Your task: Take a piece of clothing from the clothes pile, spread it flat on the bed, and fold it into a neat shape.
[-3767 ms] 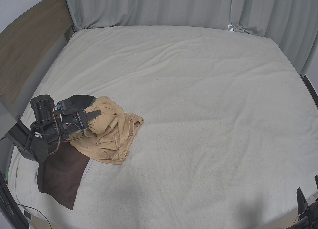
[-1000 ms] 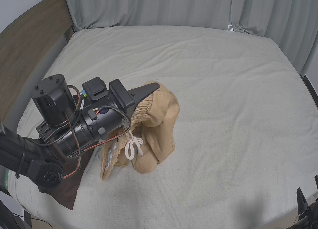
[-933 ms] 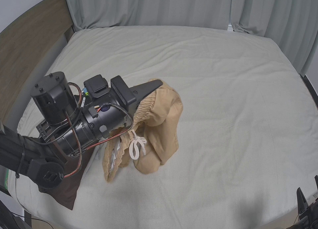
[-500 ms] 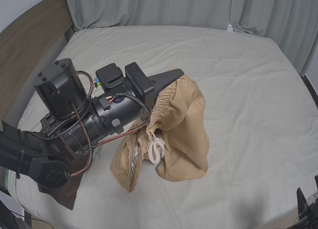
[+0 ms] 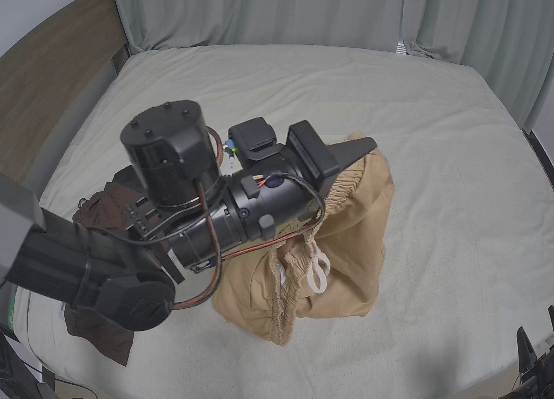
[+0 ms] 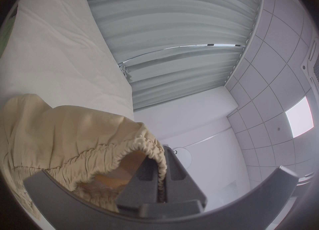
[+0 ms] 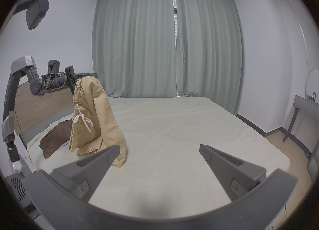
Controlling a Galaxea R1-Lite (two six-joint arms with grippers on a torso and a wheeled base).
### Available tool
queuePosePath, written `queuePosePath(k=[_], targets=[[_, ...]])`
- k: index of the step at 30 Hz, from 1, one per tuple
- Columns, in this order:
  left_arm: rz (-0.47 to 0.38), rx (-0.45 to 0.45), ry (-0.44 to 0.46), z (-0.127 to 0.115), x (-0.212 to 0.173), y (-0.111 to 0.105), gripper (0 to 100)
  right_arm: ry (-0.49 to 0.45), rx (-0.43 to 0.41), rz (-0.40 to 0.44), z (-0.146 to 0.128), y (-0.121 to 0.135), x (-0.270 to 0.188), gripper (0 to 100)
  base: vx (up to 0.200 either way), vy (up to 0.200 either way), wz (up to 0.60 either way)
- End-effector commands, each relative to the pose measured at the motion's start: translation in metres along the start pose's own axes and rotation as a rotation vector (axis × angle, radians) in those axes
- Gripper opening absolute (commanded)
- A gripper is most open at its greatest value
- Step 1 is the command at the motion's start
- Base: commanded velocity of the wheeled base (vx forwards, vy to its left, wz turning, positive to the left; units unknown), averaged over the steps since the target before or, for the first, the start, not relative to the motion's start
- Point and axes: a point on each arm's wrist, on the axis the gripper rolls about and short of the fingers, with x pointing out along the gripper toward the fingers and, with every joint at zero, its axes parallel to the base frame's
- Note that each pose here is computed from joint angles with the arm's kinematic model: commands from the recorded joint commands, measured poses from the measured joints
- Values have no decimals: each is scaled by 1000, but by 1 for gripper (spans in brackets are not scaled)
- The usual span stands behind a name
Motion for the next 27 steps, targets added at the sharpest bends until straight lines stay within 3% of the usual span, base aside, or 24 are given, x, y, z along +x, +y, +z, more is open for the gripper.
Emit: queuePosePath(k=[1, 6, 14, 17, 18, 27], targets=[[0, -6, 21, -6, 16, 10, 0, 4, -1, 2, -5, 0, 0, 100, 0, 0, 0], [-40, -9, 28, -9, 31, 5, 0, 4, 0, 1, -5, 0, 0, 100, 0, 0, 0], [-152, -51, 37, -16, 44, -26, 0, 4, -1, 1, -5, 0, 0, 100, 0, 0, 0], [-152, -51, 37, -16, 44, -26, 0, 4, -1, 1, -5, 0, 0, 100, 0, 0, 0], [-222, -71, 34, -15, 48, -49, 0, 0, -1, 2, -5, 0, 0, 100, 0, 0, 0], [-401, -151, -32, 16, 40, -108, 0, 0, 0, 2, -5, 0, 0, 100, 0, 0, 0]])
